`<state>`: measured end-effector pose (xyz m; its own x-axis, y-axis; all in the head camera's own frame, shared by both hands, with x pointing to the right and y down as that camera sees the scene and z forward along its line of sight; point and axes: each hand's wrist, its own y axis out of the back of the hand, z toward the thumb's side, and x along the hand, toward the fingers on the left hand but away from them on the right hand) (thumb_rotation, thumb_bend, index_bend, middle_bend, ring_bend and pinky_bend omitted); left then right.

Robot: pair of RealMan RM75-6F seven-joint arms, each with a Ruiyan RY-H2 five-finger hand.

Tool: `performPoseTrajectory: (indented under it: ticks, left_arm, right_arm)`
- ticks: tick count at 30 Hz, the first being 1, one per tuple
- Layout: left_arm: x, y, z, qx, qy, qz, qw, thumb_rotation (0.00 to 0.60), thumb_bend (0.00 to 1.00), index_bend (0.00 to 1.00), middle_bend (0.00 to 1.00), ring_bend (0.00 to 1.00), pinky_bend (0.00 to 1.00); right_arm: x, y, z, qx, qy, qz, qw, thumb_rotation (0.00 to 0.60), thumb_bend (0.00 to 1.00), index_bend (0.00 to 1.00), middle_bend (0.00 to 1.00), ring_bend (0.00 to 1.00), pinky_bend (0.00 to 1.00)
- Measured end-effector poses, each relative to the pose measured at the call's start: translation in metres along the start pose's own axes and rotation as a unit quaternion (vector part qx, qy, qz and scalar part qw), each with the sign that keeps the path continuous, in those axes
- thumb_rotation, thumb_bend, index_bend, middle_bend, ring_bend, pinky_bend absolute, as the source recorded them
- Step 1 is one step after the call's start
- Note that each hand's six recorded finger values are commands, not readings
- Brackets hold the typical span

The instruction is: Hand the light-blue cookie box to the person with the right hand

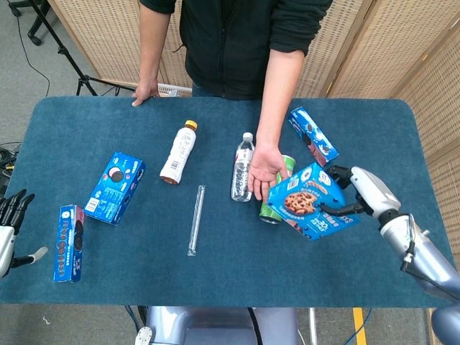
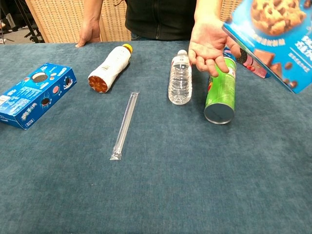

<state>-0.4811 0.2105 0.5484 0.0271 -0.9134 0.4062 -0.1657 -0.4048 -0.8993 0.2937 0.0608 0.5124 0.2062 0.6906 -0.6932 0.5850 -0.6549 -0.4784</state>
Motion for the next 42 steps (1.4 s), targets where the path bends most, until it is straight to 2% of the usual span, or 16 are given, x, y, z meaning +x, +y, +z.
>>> performPoseTrajectory:
  ticks: [6, 14, 20, 27, 35, 36, 38, 40, 41, 42]
  left_arm:
    - [0.001, 0.002, -0.003, -0.004, 0.003, 0.0, 1.0, 0.6, 0.0, 0.0, 0.0, 0.0, 0.0]
    - [0.002, -0.001, -0.004, -0.001, 0.005, -0.005, 1.0, 0.6, 0.0, 0.0, 0.0, 0.0, 0.0]
    - [0.004, -0.002, -0.006, 0.0, 0.01, -0.006, 0.9999, 0.6, 0.0, 0.0, 0.0, 0.0, 0.0]
    - [0.008, -0.005, -0.007, 0.002, 0.015, -0.012, 0.9998, 0.6, 0.0, 0.0, 0.0, 0.0, 0.0]
    - [0.01, -0.007, -0.01, 0.003, 0.02, -0.016, 0.9997, 0.6, 0.0, 0.0, 0.0, 0.0, 0.0]
    - [0.01, -0.007, -0.01, 0.003, 0.02, -0.016, 0.9997, 0.6, 0.0, 0.0, 0.0, 0.0, 0.0]
    - [0.01, -0.007, -0.009, 0.004, 0.02, -0.017, 0.9997, 0.6, 0.0, 0.0, 0.0, 0.0, 0.0]
    - [0.01, -0.008, -0.009, 0.004, 0.02, -0.017, 0.9997, 0.6, 0.0, 0.0, 0.0, 0.0, 0.0]
    - [0.01, -0.008, -0.009, 0.004, 0.02, -0.017, 0.9997, 0.6, 0.0, 0.0, 0.0, 0.0, 0.0]
    - [0.01, -0.008, -0.009, 0.005, 0.02, -0.017, 0.9997, 0.6, 0.0, 0.0, 0.0, 0.0, 0.0]
  right_arm:
    - [-0.015, -0.005, 0.032, -0.105, -0.05, 0.032, 0.9927, 0.6, 1.0, 0.7, 0.72, 0.6, 0.37]
    - [-0.032, -0.023, 0.078, -0.178, -0.064, 0.067, 0.9796, 0.6, 1.0, 0.7, 0.72, 0.6, 0.37]
    - [-0.055, -0.033, 0.089, -0.166, -0.082, 0.039, 0.9819, 0.6, 1.0, 0.7, 0.72, 0.6, 0.37]
    - [-0.079, -0.046, 0.077, -0.137, -0.122, 0.014, 0.9829, 0.6, 1.0, 0.7, 0.72, 0.6, 0.37]
    - [-0.092, -0.047, 0.072, -0.138, -0.136, -0.003, 0.9811, 0.6, 1.0, 0.7, 0.71, 0.6, 0.37]
    - [-0.093, -0.047, 0.071, -0.14, -0.137, -0.005, 0.9805, 0.6, 1.0, 0.68, 0.67, 0.58, 0.37]
    - [-0.094, -0.048, 0.07, -0.145, -0.136, -0.003, 0.98, 0.6, 1.0, 0.56, 0.51, 0.43, 0.37]
    - [-0.094, -0.05, 0.071, -0.154, -0.128, 0.003, 0.9798, 0.6, 1.0, 0.34, 0.23, 0.16, 0.28]
    - [-0.095, -0.051, 0.072, -0.158, -0.123, 0.005, 0.9797, 0.6, 1.0, 0.25, 0.13, 0.06, 0.21]
    - [-0.095, -0.051, 0.073, -0.163, -0.117, 0.007, 0.9796, 0.6, 0.98, 0.21, 0.08, 0.02, 0.18]
